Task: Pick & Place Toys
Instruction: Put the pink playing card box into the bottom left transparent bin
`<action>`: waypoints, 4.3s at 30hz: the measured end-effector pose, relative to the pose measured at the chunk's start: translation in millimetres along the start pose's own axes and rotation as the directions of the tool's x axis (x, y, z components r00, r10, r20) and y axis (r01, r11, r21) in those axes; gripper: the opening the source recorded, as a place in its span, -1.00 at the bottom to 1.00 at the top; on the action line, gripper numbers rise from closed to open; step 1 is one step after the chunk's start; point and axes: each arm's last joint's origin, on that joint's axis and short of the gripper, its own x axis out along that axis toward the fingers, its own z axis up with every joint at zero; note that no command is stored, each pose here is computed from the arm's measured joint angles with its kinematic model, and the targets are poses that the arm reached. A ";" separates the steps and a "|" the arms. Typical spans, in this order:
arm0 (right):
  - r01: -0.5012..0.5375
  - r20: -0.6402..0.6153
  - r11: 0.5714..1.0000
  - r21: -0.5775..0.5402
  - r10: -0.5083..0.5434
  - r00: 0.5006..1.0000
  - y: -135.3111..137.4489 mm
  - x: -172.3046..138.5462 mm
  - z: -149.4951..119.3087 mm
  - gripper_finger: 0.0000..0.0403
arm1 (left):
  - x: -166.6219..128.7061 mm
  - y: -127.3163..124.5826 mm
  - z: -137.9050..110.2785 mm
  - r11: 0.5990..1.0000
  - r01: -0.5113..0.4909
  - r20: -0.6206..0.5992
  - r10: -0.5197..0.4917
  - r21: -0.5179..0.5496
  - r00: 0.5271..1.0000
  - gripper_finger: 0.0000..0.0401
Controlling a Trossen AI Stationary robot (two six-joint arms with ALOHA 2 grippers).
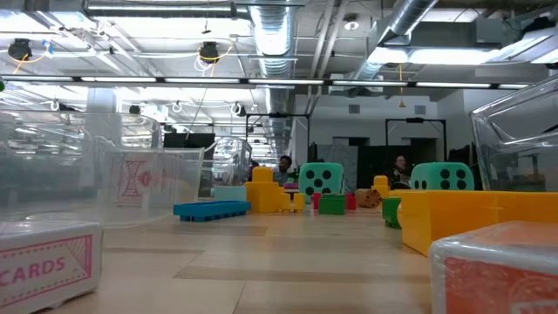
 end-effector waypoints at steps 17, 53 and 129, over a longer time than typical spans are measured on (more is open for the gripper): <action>0.023 0.032 0.999 -0.034 -0.022 0.999 -0.2 -3.1 -0.7 0.77 | 75.6 22.5 -24.8 0.579 -0.782 -0.321 0.713 -0.231 0.623 0.99; 0.054 0.055 0.996 -0.067 -0.051 0.997 -3.3 -2.3 2.8 0.77 | 76.5 114.5 -45.6 0.366 -0.913 -0.418 0.811 -0.181 0.408 0.99; 0.062 0.045 0.992 -0.109 -0.057 0.997 -5.0 -2.4 1.4 0.77 | -19.8 30.5 16.2 0.306 -0.873 0.309 0.848 0.380 0.432 0.47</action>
